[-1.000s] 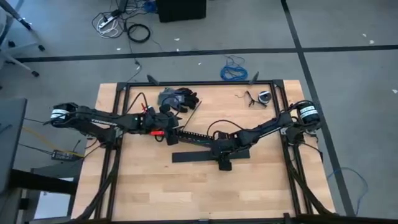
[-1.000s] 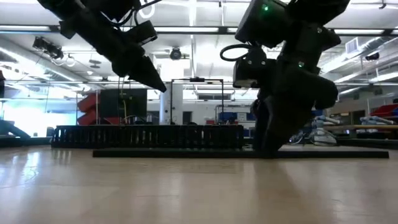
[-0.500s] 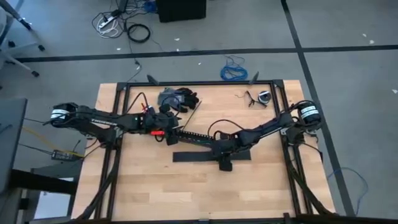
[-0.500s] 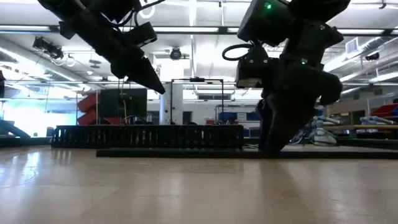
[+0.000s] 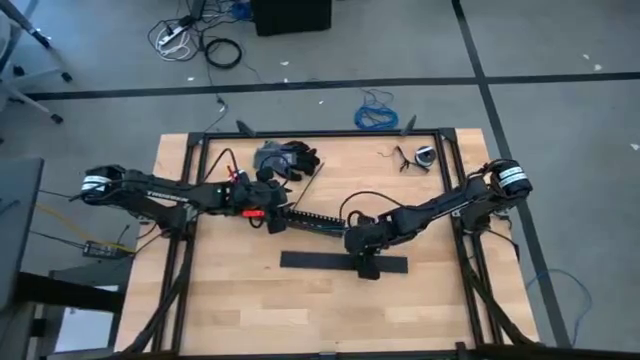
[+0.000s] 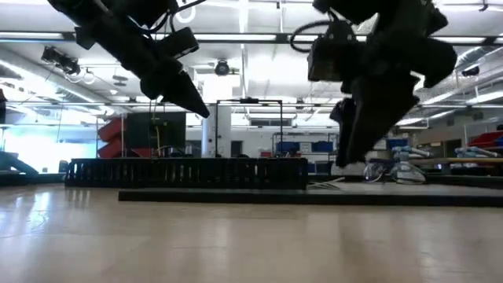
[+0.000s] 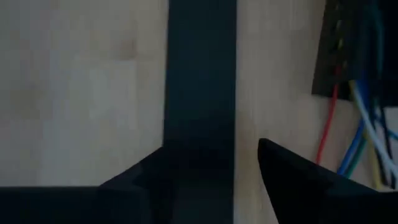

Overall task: Ziptie cables
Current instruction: Close the black cable duct cover

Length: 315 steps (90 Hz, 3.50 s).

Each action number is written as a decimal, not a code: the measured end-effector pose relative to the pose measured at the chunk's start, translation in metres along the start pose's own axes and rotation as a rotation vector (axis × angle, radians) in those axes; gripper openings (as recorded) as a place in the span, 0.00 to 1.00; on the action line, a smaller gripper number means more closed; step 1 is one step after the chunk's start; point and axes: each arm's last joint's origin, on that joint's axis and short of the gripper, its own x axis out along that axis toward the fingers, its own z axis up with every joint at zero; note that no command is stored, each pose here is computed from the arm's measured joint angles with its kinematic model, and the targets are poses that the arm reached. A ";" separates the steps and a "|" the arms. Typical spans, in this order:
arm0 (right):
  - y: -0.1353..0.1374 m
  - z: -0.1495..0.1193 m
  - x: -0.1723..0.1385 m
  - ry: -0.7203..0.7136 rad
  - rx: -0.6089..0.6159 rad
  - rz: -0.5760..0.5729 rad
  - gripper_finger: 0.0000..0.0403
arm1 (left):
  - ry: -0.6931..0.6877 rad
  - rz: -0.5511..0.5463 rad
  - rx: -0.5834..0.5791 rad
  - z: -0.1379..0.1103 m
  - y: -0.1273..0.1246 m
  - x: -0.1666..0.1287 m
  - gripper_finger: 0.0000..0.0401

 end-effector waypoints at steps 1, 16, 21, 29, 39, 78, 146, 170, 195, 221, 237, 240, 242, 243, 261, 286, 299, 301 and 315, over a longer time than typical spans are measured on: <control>0.000 0.000 -0.001 -0.002 0.002 0.001 0.47 | 0.000 0.000 0.000 0.000 0.000 0.000 0.42; 0.002 0.003 -0.001 -0.032 0.002 0.011 0.42 | 0.000 0.000 0.000 0.000 0.000 0.000 0.42; 0.002 0.004 0.000 -0.044 0.002 0.013 0.42 | -0.001 0.000 0.000 0.000 0.000 0.000 0.42; 0.002 0.005 0.001 -0.056 0.000 0.003 0.44 | 0.000 0.000 0.000 0.000 0.000 0.000 0.42; 0.005 0.006 0.000 -0.084 -0.013 -0.020 0.49 | 0.002 0.000 0.001 0.000 0.000 0.000 0.42; 0.019 -0.004 0.026 -0.062 -0.010 -0.062 0.67 | 0.000 -0.017 0.004 -0.001 -0.001 0.000 0.42; 0.021 -0.012 0.040 -0.026 0.028 -0.102 0.71 | 0.004 -0.029 0.029 -0.001 -0.001 0.000 0.42; 0.024 -0.005 0.035 -0.053 0.007 -0.105 0.72 | 0.005 -0.029 0.030 -0.001 -0.001 0.000 0.42; 0.029 -0.003 0.032 -0.076 0.023 -0.086 0.72 | 0.005 -0.029 0.033 -0.001 -0.001 0.000 0.42; 0.027 -0.009 0.035 -0.069 0.080 -0.061 0.72 | 0.005 -0.029 0.033 -0.001 -0.001 0.000 0.42; 0.028 -0.018 0.040 -0.052 0.085 -0.064 0.72 | 0.001 -0.028 0.032 0.000 -0.001 0.000 0.42; 0.028 -0.020 0.040 -0.053 0.089 -0.065 0.72 | 0.002 -0.028 0.032 0.000 -0.001 0.000 0.42; 0.028 -0.021 0.041 -0.051 0.091 -0.065 0.72 | 0.003 -0.028 0.032 0.000 -0.001 0.000 0.42; 0.028 -0.022 0.041 -0.051 0.091 -0.065 0.72 | 0.003 -0.029 0.031 0.000 -0.001 0.000 0.42; 0.026 -0.028 0.042 -0.041 0.087 -0.091 0.71 | 0.004 -0.029 0.026 -0.001 -0.001 0.000 0.42; 0.026 -0.029 0.042 -0.033 0.075 -0.105 0.62 | 0.004 -0.028 0.026 -0.001 -0.001 0.000 0.42; 0.026 -0.029 0.042 -0.031 0.075 -0.106 0.58 | 0.004 -0.028 0.026 -0.001 -0.001 0.000 0.42; 0.026 -0.029 0.042 -0.031 0.075 -0.106 0.58 | 0.004 -0.028 0.028 -0.001 -0.001 0.000 0.42; 0.025 -0.029 0.042 -0.030 0.075 -0.106 0.58 | 0.003 -0.028 0.030 -0.001 -0.001 0.000 0.42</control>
